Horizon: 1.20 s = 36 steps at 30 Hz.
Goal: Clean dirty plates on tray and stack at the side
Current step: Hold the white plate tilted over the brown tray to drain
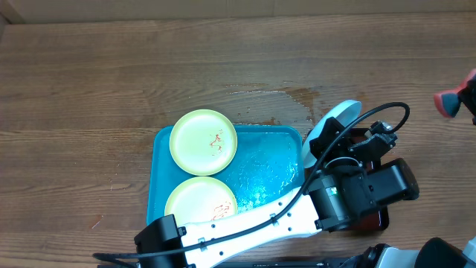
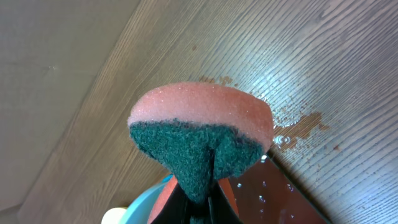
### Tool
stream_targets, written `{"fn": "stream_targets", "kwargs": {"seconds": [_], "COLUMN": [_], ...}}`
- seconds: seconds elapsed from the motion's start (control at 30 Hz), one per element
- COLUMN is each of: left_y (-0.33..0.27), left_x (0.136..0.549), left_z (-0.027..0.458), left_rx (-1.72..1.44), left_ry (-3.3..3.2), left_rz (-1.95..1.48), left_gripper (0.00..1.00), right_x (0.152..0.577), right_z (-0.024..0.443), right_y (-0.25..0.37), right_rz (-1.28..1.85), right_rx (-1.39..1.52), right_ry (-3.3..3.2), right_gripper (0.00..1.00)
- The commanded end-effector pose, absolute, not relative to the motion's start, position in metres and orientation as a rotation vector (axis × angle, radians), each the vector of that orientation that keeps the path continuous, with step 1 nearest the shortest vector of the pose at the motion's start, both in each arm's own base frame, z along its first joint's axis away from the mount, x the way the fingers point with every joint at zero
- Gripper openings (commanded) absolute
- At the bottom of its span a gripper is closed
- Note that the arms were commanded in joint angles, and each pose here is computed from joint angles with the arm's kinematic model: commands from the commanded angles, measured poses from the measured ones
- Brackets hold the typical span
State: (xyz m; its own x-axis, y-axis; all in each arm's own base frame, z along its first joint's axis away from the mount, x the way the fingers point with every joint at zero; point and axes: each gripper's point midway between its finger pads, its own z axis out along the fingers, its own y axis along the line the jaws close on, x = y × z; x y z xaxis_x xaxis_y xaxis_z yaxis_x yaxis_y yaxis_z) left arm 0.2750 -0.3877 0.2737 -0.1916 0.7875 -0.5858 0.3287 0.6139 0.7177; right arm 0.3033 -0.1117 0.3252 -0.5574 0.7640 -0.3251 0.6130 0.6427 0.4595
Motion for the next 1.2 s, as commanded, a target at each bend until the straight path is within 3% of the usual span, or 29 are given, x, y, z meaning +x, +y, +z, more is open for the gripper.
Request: {"fn": "stream_targets", "kwargs": {"seconds": [0.0, 0.23, 0.63, 0.8, 1.0, 1.17], "left_y": [-0.419, -0.447, -0.351, -0.382, -0.451, -0.426], "left_x": [0.255, 0.223, 0.297, 0.286, 0.217, 0.242], "left_z": [0.262, 0.242, 0.307, 0.273, 0.222, 0.235], "left_rx": [1.013, 1.132, 0.729, 0.913, 1.226, 1.041], "left_ry": [1.818, 1.888, 1.702, 1.808, 1.986, 1.978], "left_rz": [0.339, 0.101, 0.791, 0.546, -0.054, 0.137], "left_gripper": [0.04, 0.04, 0.04, 0.04, 0.04, 0.04], "right_x": [0.304, 0.304, 0.303, 0.303, 0.303, 0.303], "right_z": [0.339, 0.339, 0.338, 0.338, 0.338, 0.338], "right_y": [-0.110, -0.110, -0.110, -0.110, -0.110, -0.110], "right_rz": [0.410, 0.408, 0.411, 0.410, 0.410, 0.410], "right_rx": [1.037, 1.034, 1.036, 1.036, 1.035, 1.035], "right_ry": [2.328, 2.329, 2.332, 2.333, 2.333, 2.333], "right_gripper": [0.04, 0.04, 0.04, 0.04, 0.04, 0.04]}}
